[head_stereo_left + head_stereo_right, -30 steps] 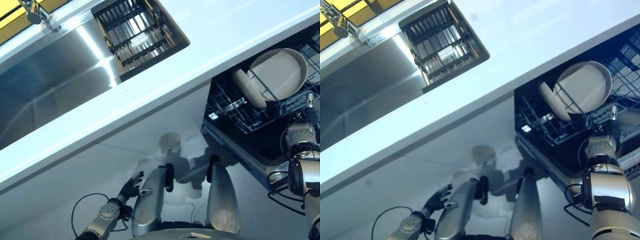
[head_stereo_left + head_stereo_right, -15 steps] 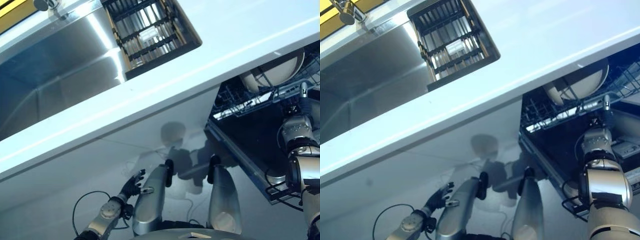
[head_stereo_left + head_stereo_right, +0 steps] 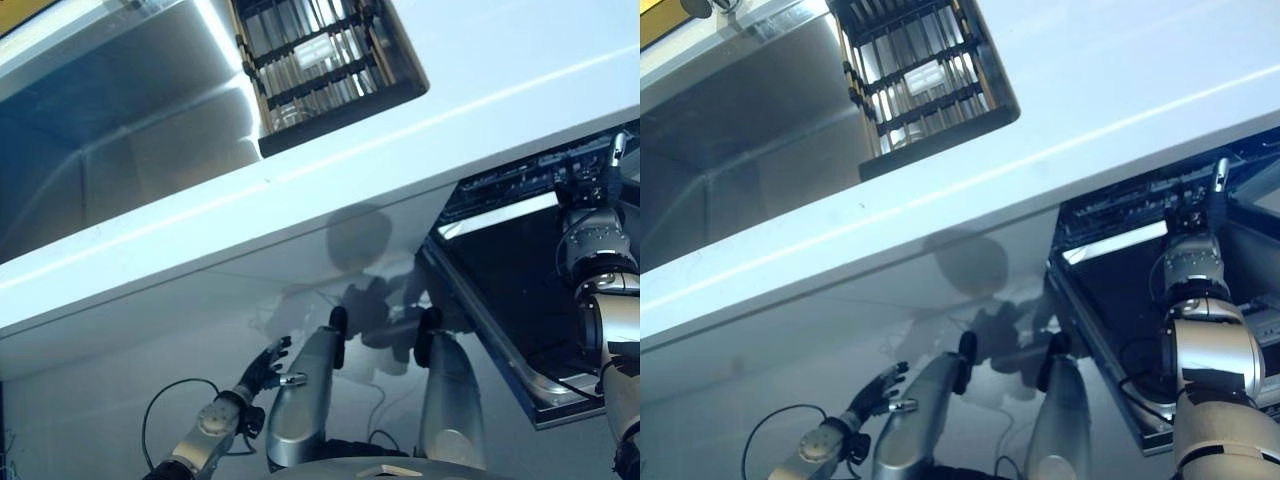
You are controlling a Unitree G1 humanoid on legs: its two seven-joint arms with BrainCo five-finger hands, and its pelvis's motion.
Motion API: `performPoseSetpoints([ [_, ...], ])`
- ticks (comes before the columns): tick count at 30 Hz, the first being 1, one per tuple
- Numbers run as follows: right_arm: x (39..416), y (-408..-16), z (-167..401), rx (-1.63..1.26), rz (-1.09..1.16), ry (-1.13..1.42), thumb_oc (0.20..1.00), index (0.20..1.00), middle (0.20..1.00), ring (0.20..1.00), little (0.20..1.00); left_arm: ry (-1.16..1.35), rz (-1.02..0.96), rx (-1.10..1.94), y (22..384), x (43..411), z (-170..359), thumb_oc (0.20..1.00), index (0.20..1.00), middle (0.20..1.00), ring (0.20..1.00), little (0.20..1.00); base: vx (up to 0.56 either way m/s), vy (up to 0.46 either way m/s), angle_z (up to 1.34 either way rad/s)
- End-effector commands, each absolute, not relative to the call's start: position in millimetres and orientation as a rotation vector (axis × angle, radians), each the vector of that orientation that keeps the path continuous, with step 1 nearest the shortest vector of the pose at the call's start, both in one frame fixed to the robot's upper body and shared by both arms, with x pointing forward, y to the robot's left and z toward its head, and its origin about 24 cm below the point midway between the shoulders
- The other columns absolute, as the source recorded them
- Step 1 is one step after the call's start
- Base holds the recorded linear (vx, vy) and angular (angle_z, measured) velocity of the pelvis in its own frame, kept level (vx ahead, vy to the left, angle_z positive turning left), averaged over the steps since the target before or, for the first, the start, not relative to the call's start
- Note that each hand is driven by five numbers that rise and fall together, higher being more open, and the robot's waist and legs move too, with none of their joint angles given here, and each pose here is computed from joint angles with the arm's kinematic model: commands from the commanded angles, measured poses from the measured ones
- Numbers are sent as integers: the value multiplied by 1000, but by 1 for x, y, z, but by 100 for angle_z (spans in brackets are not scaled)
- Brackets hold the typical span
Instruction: Pick up plates and place into dishwasher.
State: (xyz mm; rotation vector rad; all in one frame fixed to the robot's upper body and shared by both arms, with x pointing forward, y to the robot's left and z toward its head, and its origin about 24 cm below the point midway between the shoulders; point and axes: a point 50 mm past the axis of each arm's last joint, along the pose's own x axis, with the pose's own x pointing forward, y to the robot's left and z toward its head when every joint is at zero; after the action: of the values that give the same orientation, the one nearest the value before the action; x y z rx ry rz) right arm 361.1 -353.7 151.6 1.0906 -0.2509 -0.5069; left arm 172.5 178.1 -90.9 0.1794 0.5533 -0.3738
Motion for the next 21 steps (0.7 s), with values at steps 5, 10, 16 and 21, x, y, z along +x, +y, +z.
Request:
performPoseSetpoints([
  [5, 381, -332, 262, 1041, -176, -519, 1000, 1000, 1000, 1000, 1000, 525, -388, 185, 193, 170, -78, 1000, 1000, 1000, 1000, 1000, -31, -2, 7],
  [10, 380, -332, 268, 1038, -176, -532, 1000, 1000, 1000, 1000, 1000, 515, -403, 199, 196, 172, -74, 1000, 1000, 1000, 1000, 1000, -22, -2, 5],
  [16, 378, -340, 262, 1072, -211, -531, 1000, 1000, 1000, 1000, 1000, 498, -397, 215, 198, 173, -72, 1000, 1000, 1000, 1000, 1000, -11, -3, 3],
  [21, 373, -349, 239, 1084, -283, -487, 1000, 1000, 1000, 1000, 1000, 506, -391, 224, 201, 168, -76, 1000, 1000, 1000, 1000, 1000, 0, 0, 0],
])
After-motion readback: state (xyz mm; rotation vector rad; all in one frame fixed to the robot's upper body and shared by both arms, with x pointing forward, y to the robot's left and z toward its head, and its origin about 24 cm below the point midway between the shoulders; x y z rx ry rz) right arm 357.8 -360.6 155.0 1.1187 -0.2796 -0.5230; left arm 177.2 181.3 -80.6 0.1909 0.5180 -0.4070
